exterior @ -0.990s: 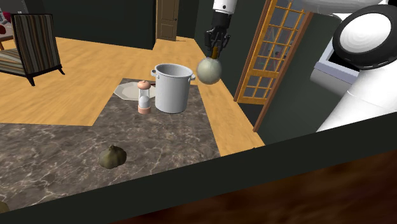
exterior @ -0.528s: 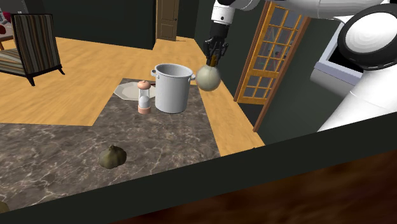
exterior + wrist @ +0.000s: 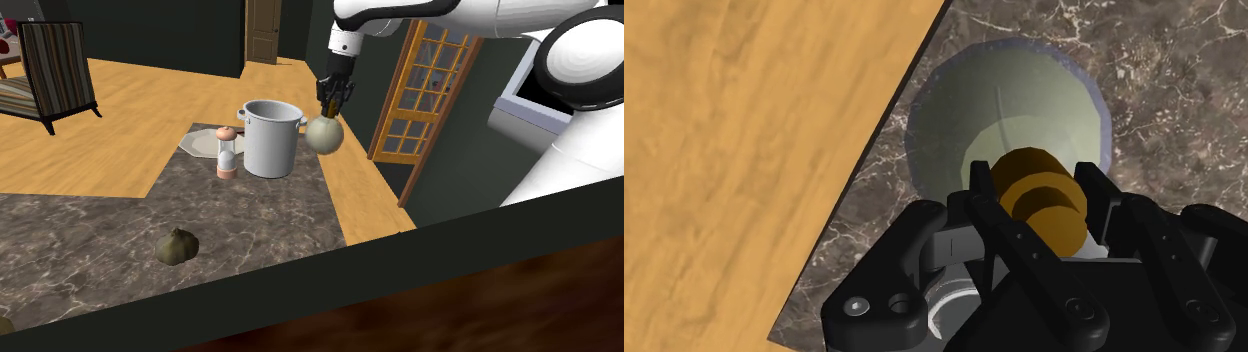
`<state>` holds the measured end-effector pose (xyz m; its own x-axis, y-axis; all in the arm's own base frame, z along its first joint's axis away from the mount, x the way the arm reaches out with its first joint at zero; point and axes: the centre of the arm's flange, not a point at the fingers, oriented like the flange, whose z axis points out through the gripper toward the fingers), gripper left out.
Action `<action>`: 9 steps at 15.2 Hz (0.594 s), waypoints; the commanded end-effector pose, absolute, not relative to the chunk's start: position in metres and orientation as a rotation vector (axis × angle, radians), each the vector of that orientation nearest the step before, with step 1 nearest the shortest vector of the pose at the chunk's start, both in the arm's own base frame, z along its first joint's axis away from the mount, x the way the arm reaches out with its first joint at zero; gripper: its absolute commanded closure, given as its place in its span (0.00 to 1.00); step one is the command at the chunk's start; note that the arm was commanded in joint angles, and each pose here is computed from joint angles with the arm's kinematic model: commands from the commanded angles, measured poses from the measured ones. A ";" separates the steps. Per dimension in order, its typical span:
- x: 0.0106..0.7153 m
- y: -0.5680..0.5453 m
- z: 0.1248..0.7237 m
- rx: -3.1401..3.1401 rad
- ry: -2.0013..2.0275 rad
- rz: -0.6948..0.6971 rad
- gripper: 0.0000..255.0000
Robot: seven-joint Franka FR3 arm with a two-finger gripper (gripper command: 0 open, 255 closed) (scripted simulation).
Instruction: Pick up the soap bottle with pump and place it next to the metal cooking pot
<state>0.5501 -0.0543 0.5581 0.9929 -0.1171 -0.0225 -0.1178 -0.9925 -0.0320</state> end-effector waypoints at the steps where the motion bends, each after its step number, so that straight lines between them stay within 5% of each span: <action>1: 0.550 -0.055 0.548 -3.103 0.183 0.030 1.00; 9: 0.550 -0.055 0.506 -3.103 0.183 0.030 1.00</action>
<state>0.5498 -0.0545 0.5109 0.9929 -0.1168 -0.0227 -0.1175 -0.9926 -0.0321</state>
